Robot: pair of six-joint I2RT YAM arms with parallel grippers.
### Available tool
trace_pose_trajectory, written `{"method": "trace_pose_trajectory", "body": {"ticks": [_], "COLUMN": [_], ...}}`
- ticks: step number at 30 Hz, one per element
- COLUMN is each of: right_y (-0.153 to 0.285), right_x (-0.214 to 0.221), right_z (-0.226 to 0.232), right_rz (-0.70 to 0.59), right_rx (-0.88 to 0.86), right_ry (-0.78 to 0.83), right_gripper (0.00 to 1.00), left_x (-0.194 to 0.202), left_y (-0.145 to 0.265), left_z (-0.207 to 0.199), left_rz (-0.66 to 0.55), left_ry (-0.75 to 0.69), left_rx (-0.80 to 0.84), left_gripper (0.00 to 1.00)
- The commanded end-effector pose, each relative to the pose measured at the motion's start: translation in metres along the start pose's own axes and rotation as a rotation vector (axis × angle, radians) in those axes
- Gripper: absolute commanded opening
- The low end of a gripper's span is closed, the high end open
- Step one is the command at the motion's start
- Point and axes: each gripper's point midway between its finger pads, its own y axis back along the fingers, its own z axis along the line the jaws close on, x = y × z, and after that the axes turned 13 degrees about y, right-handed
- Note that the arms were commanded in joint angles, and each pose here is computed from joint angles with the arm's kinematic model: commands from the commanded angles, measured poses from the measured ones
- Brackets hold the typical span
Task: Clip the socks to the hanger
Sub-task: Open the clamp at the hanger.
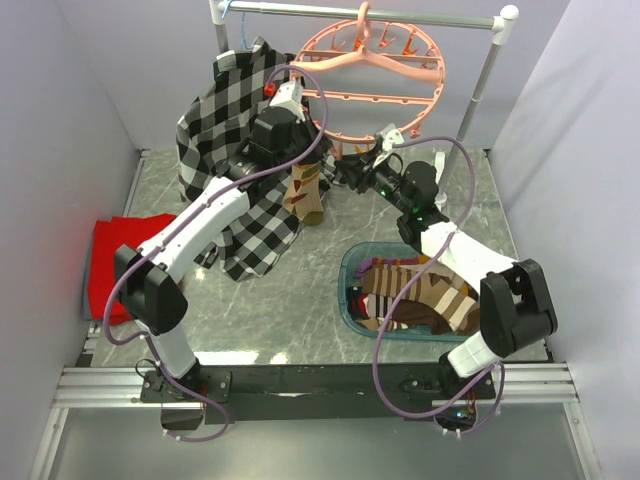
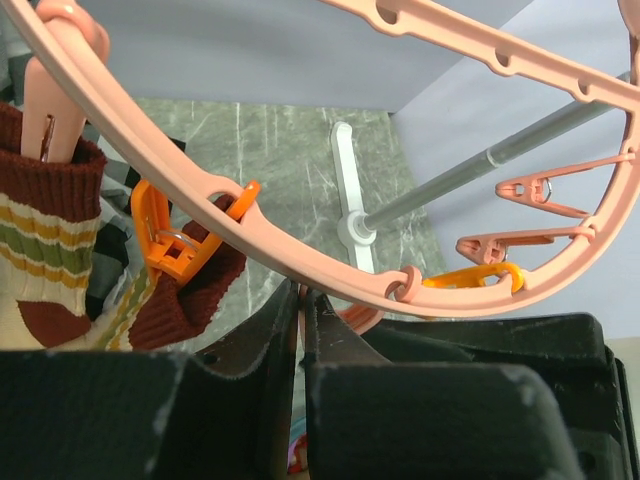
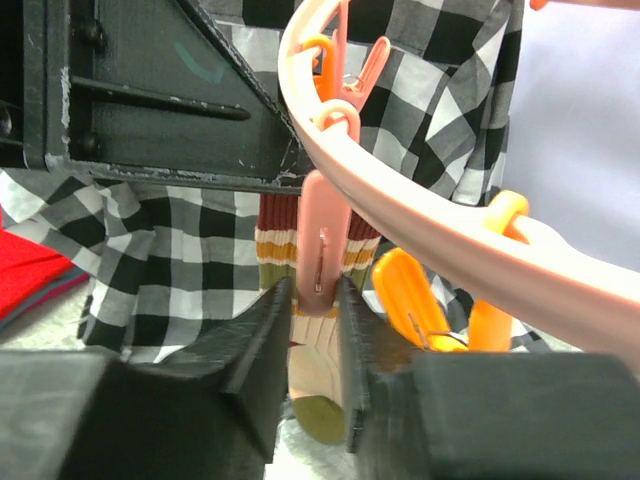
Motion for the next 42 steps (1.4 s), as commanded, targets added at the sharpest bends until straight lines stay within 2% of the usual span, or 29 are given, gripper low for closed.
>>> {"method": "trace_pose_trajectory", "body": {"ticks": [1,4,5,7,8,12,14,18,22,27,35,42], "right_y": [-0.007,-0.006,-0.006,-0.005,-0.005,-0.003,-0.002,-0.002,-0.003,-0.005,-0.007,-0.008], "right_x": [-0.027,-0.028,-0.028,-0.029,-0.029,-0.030,-0.030,-0.031,-0.032,-0.031,-0.028,-0.026], "right_z": [-0.003,-0.003,-0.002,-0.002,-0.002,-0.002,-0.001,-0.001,-0.001,0.000,0.001,0.000], "right_rz": [-0.071,-0.073,-0.070,-0.069,-0.066,-0.069,-0.066,-0.066,-0.066,-0.067,-0.061,-0.055], "right_rx": [-0.016,-0.018,-0.019,-0.020,-0.021,-0.020,-0.020,-0.022,-0.026,-0.034,-0.042,-0.048], "right_ry": [0.021,0.017,0.017,0.017,0.014,0.012,0.008,0.008,0.007,0.002,0.001,0.004], "right_gripper": [0.27,0.15,0.08,0.01,0.00,0.00,0.00,0.00,0.00,0.00,0.00,0.00], "left_x": [-0.031,-0.031,-0.030,-0.030,-0.031,-0.032,-0.037,-0.034,-0.025,-0.016,-0.013,-0.006], "left_y": [0.021,0.023,0.023,0.025,0.025,0.035,0.041,0.054,0.054,0.040,0.022,0.010], "left_z": [-0.038,-0.040,-0.040,-0.038,-0.036,-0.029,-0.033,-0.033,-0.040,-0.033,-0.023,-0.025], "left_rz": [-0.055,-0.044,-0.041,-0.039,-0.042,-0.054,-0.067,-0.070,-0.032,-0.001,0.005,0.019], "left_ry": [0.041,0.050,0.048,0.047,0.046,0.040,0.020,-0.037,-0.111,-0.144,-0.210,-0.232], "left_rx": [0.099,0.108,0.109,0.104,0.102,0.114,0.158,0.234,0.306,0.289,0.234,0.231], "left_gripper": [0.11,0.13,0.14,0.19,0.21,0.46,0.50,0.66,0.73,0.76,0.64,0.65]}}
